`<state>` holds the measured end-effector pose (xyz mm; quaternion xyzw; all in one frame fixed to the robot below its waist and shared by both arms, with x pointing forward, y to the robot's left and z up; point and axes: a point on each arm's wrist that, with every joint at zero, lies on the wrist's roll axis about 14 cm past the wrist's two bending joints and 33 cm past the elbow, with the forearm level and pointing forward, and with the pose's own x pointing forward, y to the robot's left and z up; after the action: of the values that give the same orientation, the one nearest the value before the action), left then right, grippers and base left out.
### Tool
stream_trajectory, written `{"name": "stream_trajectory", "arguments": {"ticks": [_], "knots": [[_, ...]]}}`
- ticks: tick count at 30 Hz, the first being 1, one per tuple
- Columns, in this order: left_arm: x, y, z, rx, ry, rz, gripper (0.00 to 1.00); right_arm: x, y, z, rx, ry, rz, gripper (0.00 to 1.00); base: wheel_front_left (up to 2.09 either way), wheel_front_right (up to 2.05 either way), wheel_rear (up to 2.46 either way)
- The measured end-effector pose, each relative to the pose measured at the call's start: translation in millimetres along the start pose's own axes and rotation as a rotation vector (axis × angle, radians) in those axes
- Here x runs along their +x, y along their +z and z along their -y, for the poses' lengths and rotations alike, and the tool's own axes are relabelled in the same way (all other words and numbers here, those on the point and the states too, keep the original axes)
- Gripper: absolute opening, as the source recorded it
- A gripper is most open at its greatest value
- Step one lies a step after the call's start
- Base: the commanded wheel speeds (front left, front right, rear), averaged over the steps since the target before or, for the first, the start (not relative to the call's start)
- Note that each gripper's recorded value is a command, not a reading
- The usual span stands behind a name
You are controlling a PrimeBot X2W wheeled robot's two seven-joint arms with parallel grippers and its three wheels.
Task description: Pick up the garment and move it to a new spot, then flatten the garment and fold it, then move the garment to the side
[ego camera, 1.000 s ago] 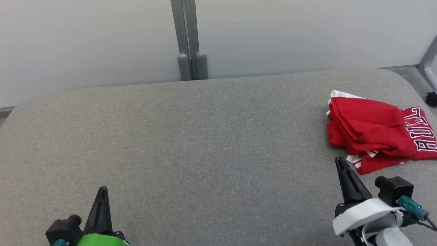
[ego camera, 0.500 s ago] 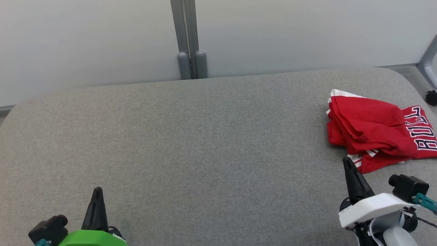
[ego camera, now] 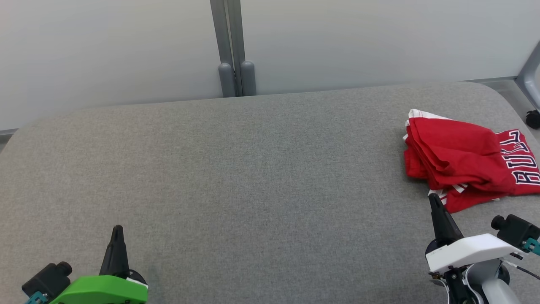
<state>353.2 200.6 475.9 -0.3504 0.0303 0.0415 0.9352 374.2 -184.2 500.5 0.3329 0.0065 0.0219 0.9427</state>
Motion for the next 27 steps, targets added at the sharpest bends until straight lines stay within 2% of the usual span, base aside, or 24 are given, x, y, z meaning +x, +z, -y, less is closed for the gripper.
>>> {"name": "stream_trajectory", "arguments": {"ticks": [27], "knots": [[12.1, 6.7, 3.9, -0.323, -0.003, -0.012, 0.00, 5.0, 4.2, 7.7, 0.337, -0.046, 0.005, 0.00, 0.00, 0.00, 0.00]]}}
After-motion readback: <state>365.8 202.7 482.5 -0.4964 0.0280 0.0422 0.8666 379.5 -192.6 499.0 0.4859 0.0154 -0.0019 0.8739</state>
